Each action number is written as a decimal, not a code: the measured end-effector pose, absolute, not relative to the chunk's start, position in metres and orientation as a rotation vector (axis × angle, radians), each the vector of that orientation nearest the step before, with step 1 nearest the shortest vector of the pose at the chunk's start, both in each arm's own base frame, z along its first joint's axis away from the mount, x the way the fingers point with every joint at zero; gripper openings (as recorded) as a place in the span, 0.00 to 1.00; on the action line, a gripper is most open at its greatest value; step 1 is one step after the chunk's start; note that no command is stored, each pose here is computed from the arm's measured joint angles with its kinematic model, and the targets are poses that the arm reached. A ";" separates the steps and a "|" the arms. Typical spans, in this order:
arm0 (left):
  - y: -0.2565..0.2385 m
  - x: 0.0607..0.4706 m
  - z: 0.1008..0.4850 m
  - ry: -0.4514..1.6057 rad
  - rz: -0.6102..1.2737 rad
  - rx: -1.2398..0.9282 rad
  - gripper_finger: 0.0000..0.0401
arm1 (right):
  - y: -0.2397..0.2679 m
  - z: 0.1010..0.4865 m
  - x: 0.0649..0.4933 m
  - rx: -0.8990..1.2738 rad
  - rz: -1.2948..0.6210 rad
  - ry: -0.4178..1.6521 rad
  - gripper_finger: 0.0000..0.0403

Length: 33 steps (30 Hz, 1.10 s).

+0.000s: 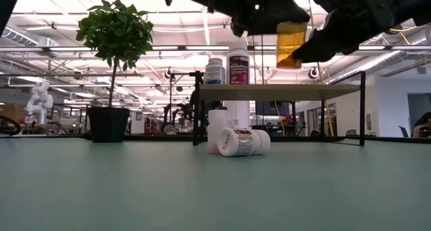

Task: Pick and place medicine bottles onto shelf by color
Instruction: Put the top orange pill bottle on the shelf

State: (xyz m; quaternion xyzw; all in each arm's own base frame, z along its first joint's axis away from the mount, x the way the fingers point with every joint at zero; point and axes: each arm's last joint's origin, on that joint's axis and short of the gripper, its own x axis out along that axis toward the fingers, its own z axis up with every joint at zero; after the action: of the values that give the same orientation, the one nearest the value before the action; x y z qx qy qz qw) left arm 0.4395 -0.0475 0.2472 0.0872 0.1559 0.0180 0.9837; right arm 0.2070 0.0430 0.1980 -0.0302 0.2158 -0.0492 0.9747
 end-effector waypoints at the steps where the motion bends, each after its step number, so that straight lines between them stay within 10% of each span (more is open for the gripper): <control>1: -0.048 0.439 0.249 0.306 0.035 0.176 0.65 | 0.043 0.198 0.207 -0.061 -0.097 0.438 0.43; 12: -0.048 0.439 0.248 0.308 0.040 0.168 0.51 | 0.043 0.197 0.207 -0.045 -0.096 0.443 0.43; 26: -0.049 0.438 0.245 0.340 0.026 0.167 0.83 | 0.043 0.200 0.208 -0.034 -0.109 0.409 0.43; 33: -0.046 0.439 0.246 0.335 0.040 0.127 0.77 | 0.043 0.200 0.208 -0.034 -0.109 0.412 0.43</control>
State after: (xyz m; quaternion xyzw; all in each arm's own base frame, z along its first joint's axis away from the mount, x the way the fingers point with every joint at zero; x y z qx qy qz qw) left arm 0.4388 -0.0463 0.2456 0.0633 0.1668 0.0197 0.9838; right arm 0.2078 0.0428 0.1997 -0.0171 0.2043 -0.0543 0.9772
